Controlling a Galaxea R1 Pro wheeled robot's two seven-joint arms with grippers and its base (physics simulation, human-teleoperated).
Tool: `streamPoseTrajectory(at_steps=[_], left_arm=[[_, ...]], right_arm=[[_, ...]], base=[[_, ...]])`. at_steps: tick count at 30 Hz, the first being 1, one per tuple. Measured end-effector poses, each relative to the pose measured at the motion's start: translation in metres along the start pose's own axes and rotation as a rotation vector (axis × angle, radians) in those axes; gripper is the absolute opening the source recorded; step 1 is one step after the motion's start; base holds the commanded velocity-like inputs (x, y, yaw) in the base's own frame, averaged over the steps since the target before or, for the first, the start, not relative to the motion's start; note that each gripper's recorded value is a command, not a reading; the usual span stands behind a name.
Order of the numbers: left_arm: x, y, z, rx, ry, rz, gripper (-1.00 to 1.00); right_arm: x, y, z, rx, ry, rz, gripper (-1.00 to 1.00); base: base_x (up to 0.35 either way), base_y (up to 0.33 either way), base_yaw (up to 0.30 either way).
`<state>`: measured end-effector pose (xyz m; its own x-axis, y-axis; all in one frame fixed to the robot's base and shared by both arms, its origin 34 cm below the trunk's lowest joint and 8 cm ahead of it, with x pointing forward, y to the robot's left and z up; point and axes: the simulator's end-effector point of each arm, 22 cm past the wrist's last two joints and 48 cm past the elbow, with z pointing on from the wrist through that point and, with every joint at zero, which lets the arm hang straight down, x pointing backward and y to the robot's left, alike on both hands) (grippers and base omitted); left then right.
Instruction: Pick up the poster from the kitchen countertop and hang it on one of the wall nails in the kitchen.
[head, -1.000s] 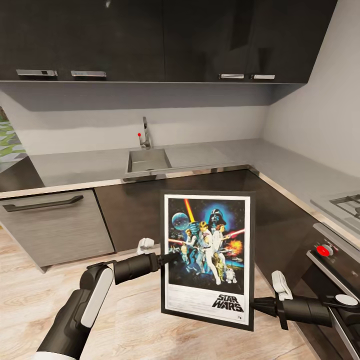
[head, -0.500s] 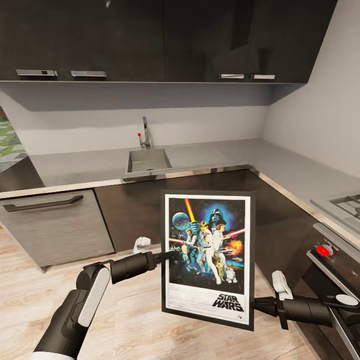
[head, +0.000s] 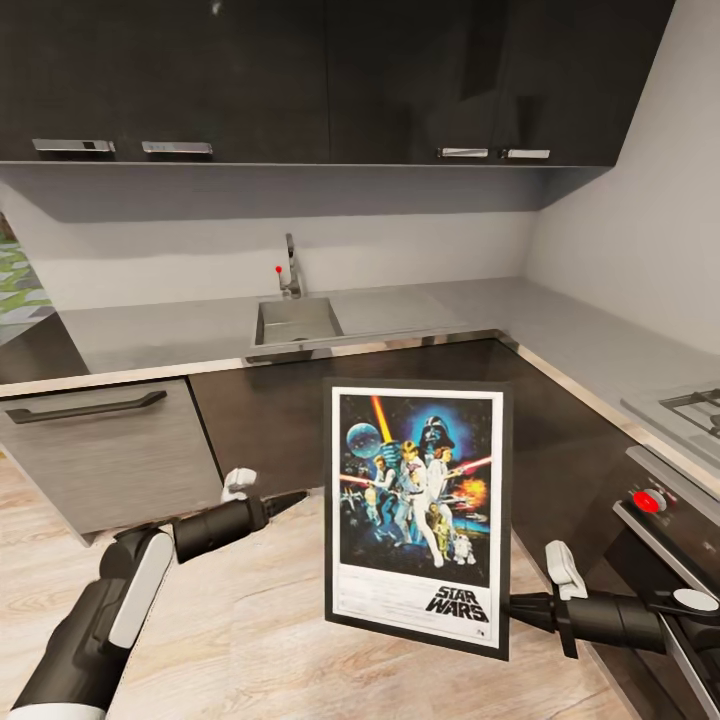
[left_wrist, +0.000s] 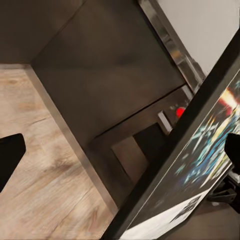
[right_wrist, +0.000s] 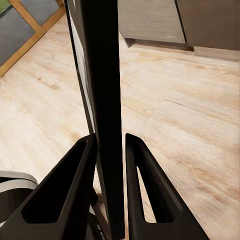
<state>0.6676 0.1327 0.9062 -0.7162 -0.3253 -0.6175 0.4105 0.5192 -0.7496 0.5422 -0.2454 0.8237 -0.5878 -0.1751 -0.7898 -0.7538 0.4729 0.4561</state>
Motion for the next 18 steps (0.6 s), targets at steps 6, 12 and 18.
streamPoseTrajectory(at_steps=[6,12,18], left_arm=[[-0.019,0.019,-0.021,-0.042,-0.053,-0.011,1.00],[-0.018,0.044,-0.034,-0.094,-0.053,-0.033,1.00],[-0.010,0.090,-0.059,-0.185,-0.039,-0.074,1.00]], right_arm=[[0.000,0.000,0.000,0.001,-0.001,0.001,-1.00],[-0.001,-0.003,-0.003,0.010,-0.005,0.001,-1.00],[-0.006,-0.012,-0.013,0.046,-0.030,0.005,-1.00]], base=[[0.000,0.000,0.000],[0.000,0.000,0.000],[0.000,0.000,0.000]])
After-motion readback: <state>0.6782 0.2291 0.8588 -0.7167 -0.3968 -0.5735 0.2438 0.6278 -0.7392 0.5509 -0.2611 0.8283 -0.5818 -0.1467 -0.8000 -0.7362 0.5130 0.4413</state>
